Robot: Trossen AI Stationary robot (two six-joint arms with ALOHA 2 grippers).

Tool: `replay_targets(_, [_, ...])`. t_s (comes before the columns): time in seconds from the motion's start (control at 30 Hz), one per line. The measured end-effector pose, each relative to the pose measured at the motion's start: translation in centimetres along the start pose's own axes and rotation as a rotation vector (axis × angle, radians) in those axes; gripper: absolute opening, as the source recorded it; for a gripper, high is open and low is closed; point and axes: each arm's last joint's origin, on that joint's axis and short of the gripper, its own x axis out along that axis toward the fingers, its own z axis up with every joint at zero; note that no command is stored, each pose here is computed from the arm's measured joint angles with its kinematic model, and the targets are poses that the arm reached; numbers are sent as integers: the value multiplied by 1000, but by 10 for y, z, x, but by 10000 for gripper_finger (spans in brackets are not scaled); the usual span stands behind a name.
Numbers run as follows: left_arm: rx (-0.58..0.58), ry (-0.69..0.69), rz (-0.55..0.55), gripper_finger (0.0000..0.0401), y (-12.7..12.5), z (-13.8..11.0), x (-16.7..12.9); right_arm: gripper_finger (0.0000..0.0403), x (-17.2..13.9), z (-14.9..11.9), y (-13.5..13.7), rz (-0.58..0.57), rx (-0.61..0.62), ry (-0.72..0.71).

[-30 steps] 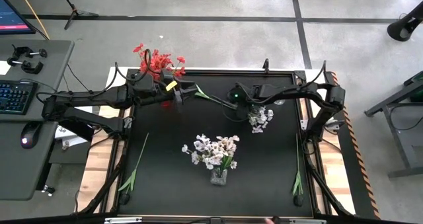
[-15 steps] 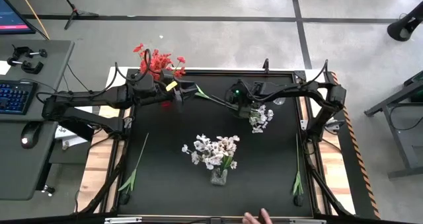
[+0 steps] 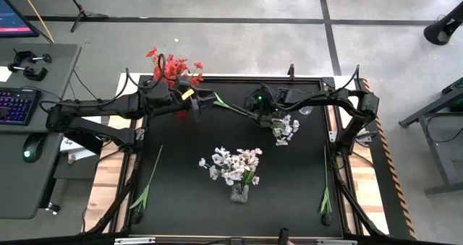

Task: Sort flowers into vase by color
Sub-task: Put the white flowers into the bottom transparent vase

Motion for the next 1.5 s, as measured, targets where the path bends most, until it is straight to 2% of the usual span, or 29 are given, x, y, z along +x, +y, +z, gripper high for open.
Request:
replay_targets(0.1, [0,-2,4,188,0,0,0,243,0,1,-5,-48,-25,-1])
replay_targets(0.2, [0,-2,4,188,0,0,0,243,-1,3,-13,-115,-119,24])
replay_targets(0.3, [-1,-2,5,188,0,0,0,243,-2,2,-19,-180,-136,48])
replay_targets(0.37, [-16,-3,6,188,0,0,0,243,-3,3,-16,-146,-238,14])
replay_targets(0.47, [-26,-2,6,188,0,0,0,243,-1,5,3,13,-461,-68])
replay_targets(0.63, [-26,-2,6,188,0,0,0,243,-2,6,22,154,-509,-191])
replay_targets(0.8, [-26,-2,6,188,0,0,0,243,-2,2,20,112,-613,-199])
replay_targets(1.0, [-27,-2,6,188,0,0,0,243,3,3,19,70,-628,-225])
replay_targets(1.07, [-27,-2,6,188,0,0,0,243,12,3,19,81,-640,-198])
replay_targets(1.27, [-61,1,0,188,0,0,0,243,35,-1,23,182,-774,-47])
replay_targets(1.37, [-77,8,-13,188,0,0,0,243,32,-1,23,184,-813,-56])
replay_targets(1.5, [-77,9,-14,188,-1,0,0,243,23,-6,16,153,-800,-80])
